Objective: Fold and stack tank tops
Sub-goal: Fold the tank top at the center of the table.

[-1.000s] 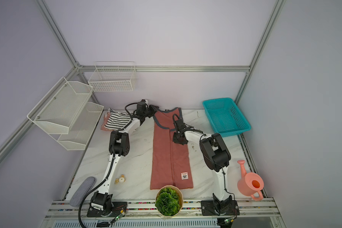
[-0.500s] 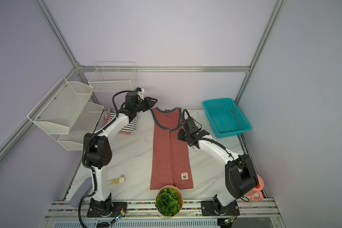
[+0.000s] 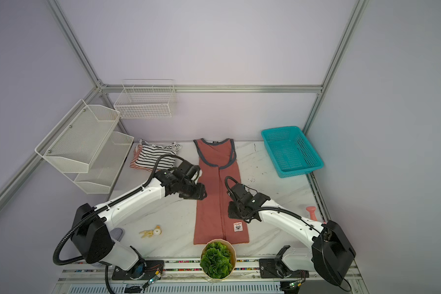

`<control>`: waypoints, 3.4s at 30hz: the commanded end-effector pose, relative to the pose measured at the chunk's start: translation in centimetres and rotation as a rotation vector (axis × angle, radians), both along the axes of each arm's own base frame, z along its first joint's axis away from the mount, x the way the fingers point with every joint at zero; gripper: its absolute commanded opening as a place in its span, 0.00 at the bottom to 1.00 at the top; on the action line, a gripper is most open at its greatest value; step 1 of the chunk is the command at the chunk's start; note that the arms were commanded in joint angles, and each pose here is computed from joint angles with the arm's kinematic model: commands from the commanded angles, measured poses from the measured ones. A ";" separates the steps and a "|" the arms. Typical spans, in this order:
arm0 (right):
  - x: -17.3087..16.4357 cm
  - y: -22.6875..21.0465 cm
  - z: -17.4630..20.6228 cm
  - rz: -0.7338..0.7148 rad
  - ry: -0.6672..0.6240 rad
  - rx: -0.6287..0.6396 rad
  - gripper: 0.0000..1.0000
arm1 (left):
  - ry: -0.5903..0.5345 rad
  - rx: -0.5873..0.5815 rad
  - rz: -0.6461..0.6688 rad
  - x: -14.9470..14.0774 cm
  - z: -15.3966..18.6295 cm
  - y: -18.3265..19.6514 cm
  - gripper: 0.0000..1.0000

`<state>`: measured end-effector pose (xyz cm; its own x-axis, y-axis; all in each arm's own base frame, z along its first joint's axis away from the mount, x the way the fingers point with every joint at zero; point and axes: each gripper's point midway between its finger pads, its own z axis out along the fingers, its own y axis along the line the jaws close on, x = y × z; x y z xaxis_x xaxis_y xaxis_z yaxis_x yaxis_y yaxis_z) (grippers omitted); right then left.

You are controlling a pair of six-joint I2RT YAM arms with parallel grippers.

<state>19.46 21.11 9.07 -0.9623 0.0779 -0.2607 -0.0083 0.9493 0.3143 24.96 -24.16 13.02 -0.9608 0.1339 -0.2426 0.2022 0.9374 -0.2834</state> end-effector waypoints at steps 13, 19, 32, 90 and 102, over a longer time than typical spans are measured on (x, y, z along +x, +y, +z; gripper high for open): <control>-6.6 -6.0 -2.8 -0.154 0.165 -0.191 0.46 | 0.247 0.169 0.020 -11.4 -6.6 2.0 0.64; -6.7 -5.9 -3.8 -0.190 0.168 -0.149 0.45 | 0.285 0.155 0.066 -12.3 -8.6 2.1 0.58; -7.1 -6.2 -5.8 -0.208 0.188 -0.164 0.49 | 0.341 0.036 0.142 -13.3 -10.3 1.1 0.51; 10.2 -1.9 2.3 -0.179 -0.141 -0.137 0.00 | 0.018 -0.098 0.233 3.7 0.9 0.5 0.00; 17.8 -1.8 2.8 -0.184 -0.212 -0.082 0.00 | -0.023 -0.115 0.229 9.5 2.3 1.2 0.00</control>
<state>35.09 18.86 10.92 -0.8748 0.2337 -0.4243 0.1487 0.9632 0.2240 31.97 -22.27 11.79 -0.9727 -0.1397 -0.1855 -0.0685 0.9360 -0.3453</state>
